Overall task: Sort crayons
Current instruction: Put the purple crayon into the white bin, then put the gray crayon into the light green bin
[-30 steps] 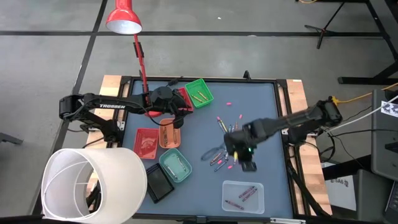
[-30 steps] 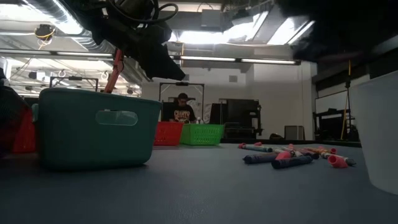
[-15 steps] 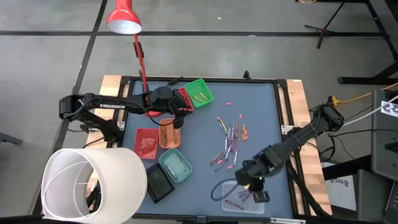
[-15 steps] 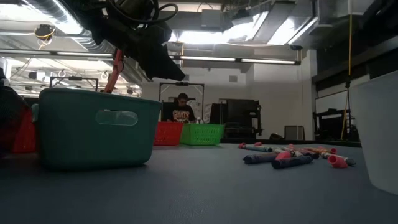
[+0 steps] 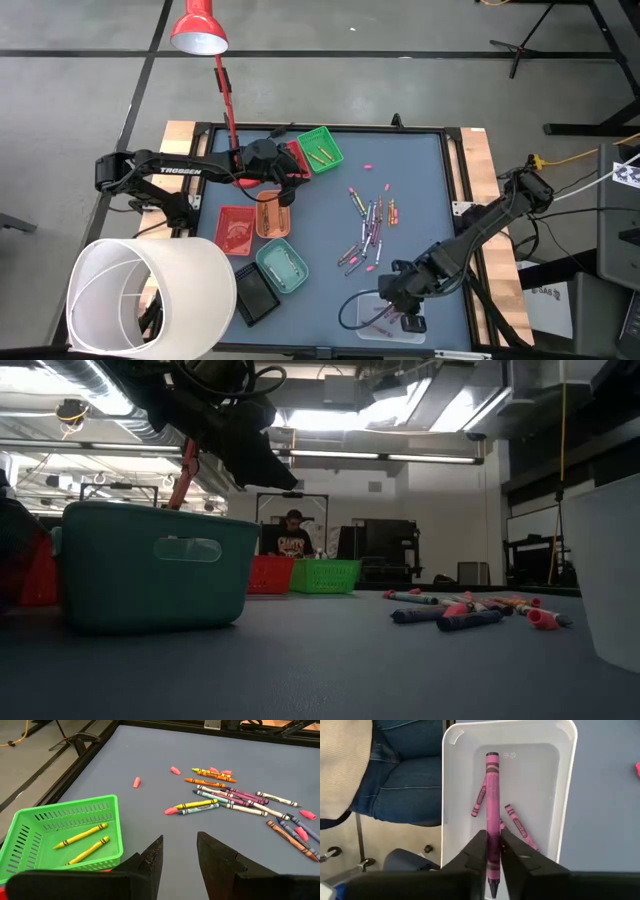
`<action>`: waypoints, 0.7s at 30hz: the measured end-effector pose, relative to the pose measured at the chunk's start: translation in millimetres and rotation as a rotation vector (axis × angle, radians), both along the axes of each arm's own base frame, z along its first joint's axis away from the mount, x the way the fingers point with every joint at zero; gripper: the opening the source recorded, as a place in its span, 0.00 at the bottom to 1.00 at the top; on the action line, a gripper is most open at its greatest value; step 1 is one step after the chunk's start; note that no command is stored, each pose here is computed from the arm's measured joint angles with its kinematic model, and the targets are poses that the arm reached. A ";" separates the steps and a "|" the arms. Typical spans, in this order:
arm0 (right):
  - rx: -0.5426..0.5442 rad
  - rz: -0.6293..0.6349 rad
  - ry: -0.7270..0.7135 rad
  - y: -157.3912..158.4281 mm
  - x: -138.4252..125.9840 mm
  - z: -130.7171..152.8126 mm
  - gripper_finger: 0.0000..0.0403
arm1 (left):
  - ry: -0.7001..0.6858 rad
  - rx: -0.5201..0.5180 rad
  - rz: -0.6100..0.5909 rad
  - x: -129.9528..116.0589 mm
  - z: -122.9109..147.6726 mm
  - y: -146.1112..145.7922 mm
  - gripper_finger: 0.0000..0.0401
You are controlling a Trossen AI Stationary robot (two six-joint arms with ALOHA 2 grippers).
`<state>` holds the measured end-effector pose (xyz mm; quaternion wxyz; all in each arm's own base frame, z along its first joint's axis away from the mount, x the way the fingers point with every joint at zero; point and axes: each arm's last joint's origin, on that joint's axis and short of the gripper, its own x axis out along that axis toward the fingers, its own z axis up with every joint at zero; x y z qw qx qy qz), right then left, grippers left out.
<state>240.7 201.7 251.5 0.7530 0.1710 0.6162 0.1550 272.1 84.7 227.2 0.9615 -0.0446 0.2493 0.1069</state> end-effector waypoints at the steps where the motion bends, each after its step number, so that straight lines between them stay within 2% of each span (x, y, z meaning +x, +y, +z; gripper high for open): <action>1: 0.000 -0.001 0.001 0.0 0.0 0.0 0.16 | 0.000 0.000 0.000 0.0 0.0 0.0 0.26; 5: -0.001 -0.003 0.000 -0.4 0.3 0.0 0.26 | 0.000 0.000 0.000 0.0 0.0 0.0 0.26; 9: -0.013 -0.011 -0.009 -1.0 0.8 -0.1 0.32 | 0.000 0.000 0.000 0.0 0.0 0.0 0.26; 21: -0.021 -0.017 -0.014 -1.4 1.1 -0.2 0.34 | 0.000 0.000 0.000 0.0 0.0 0.1 0.26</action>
